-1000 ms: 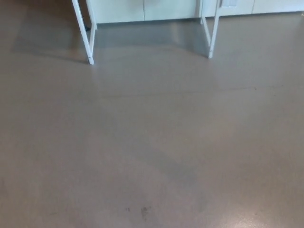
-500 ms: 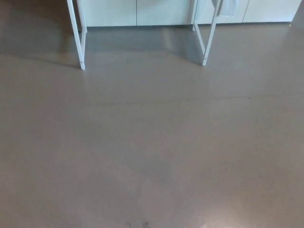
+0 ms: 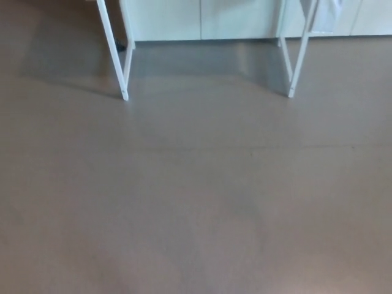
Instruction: The robot walks towards a table in front, picks a dumpling toy with left hand and puts it in an orange round plate
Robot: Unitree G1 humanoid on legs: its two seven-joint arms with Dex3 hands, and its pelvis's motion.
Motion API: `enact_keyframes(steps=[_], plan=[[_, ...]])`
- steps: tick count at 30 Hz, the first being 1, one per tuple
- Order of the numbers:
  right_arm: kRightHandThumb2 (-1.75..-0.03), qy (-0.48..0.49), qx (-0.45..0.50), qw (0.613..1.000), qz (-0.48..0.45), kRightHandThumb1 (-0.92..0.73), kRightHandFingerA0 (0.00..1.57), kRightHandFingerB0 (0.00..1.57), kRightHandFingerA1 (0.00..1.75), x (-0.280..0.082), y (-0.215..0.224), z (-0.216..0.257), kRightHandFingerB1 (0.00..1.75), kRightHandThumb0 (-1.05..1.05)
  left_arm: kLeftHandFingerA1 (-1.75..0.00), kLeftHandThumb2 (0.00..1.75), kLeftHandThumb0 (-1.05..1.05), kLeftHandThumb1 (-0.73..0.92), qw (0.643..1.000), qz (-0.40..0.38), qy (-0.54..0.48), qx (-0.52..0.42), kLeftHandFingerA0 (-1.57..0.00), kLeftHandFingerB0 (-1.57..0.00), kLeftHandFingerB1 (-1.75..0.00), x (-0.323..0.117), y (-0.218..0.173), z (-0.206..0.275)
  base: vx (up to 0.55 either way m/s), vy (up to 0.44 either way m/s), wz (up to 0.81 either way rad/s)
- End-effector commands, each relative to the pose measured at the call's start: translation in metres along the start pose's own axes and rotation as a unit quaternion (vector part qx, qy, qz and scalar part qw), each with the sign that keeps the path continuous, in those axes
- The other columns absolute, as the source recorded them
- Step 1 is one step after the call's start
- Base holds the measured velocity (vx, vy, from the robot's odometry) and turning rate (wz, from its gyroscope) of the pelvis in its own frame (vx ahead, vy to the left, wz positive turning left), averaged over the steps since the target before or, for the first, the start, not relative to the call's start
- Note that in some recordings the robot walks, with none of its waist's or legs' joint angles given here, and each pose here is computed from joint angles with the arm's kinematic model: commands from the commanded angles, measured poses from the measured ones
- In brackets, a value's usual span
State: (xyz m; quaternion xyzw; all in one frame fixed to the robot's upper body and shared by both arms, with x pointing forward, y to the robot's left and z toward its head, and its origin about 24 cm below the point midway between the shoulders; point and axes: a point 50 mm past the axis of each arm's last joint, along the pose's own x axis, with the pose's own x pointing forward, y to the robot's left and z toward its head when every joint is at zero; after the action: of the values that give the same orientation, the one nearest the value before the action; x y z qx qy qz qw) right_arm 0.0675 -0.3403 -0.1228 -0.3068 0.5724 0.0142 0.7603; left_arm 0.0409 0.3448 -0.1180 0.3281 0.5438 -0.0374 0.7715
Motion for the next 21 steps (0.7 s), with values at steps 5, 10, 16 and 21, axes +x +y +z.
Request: enact_keyframes(steps=[5, 10, 16, 21], plan=[[-0.59, 0.003, 0.006, 1.000, 0.004, -0.66, 0.55, 0.36, 0.44, -0.0006, -0.0007, -0.0024, 0.34, -0.37, -0.46, 0.59, -0.41, 0.62, 1.000, 0.001, 0.000, 0.009, -0.59, -0.44, -0.38, -0.0016, 0.0059, -0.0024, 0.30, 0.016, -0.10], [-0.80, 0.002, -0.007, 1.000, 0.003, -0.54, 0.52, 0.31, 0.55, -0.0006, -0.0008, -0.0022, 0.45, -0.46, -0.46, 0.59, -0.42, 0.61, 1.000, 0.002, 0.003, 0.018, -0.59, -0.44, -0.38, -0.0008, 0.0064, -0.0016, 0.47, 0.234, -0.28], [-0.80, 0.003, -0.004, 1.000, 0.003, -0.53, 0.49, 0.31, 0.54, 0.0004, 0.0014, 0.0002, 0.46, -0.45, -0.56, 0.79, -0.49, 0.50, 1.000, 0.002, 0.010, 0.003, -0.52, -0.40, -0.50, 0.0002, 0.0096, -0.0011, 0.43, 0.163, -0.26], [-0.79, 0.004, -0.001, 1.000, 0.003, -0.55, 0.49, 0.33, 0.53, 0.0007, 0.0028, 0.0007, 0.45, -0.44, -0.55, 0.79, -0.48, 0.51, 1.000, -0.002, 0.003, 0.007, -0.49, -0.37, -0.49, -0.0007, 0.0112, -0.0011, 0.39, -0.035, 0.13]])
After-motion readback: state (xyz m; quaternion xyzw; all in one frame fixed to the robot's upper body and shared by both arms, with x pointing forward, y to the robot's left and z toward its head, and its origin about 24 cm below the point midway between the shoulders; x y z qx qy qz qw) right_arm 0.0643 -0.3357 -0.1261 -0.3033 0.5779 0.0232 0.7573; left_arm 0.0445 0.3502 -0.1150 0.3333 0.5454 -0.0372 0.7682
